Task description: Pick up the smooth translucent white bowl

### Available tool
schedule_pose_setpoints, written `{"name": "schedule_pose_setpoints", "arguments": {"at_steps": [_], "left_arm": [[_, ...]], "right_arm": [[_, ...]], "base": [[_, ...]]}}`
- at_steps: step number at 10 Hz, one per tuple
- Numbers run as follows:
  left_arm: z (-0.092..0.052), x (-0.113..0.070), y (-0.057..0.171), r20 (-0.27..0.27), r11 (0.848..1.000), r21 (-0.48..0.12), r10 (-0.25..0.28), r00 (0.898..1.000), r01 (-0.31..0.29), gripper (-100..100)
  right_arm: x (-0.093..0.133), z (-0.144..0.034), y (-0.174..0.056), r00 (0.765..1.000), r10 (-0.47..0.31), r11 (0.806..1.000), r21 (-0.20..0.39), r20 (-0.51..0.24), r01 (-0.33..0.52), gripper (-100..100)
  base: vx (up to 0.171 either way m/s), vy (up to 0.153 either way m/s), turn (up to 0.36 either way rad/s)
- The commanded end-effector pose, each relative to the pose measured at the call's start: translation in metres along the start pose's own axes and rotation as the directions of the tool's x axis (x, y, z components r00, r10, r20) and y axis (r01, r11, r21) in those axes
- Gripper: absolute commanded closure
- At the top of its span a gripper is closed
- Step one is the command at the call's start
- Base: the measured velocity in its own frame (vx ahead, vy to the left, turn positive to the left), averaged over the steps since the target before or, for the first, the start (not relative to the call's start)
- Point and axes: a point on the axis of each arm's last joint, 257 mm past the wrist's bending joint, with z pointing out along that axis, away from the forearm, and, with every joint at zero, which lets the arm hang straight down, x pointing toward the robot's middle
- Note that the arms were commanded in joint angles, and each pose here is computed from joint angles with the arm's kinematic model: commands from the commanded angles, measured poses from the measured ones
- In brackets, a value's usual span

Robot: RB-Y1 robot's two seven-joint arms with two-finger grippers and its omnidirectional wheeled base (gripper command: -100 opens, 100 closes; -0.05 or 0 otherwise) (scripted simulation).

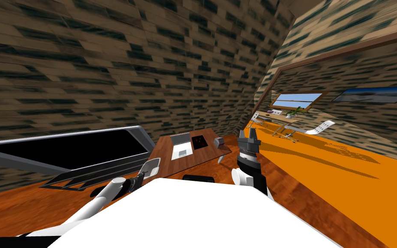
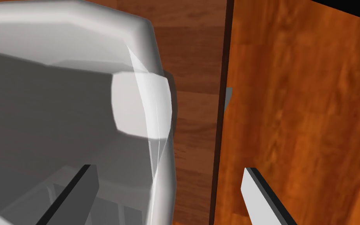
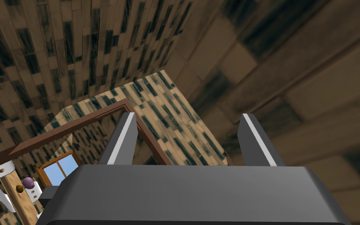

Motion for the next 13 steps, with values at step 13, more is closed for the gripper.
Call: {"name": "schedule_pose_setpoints", "arguments": {"at_steps": [13], "left_arm": [[-0.014, -0.033, 0.002, 0.023, 0.994, 0.112, -0.007, 1.000, 0.005, -100]], "right_arm": [[0.000, 0.000, 0.000, 1.000, 0.000, 1.000, 0.000, 0.000, 0.000, 0]], "base": [[0.021, -0.030, 0.001]]}}
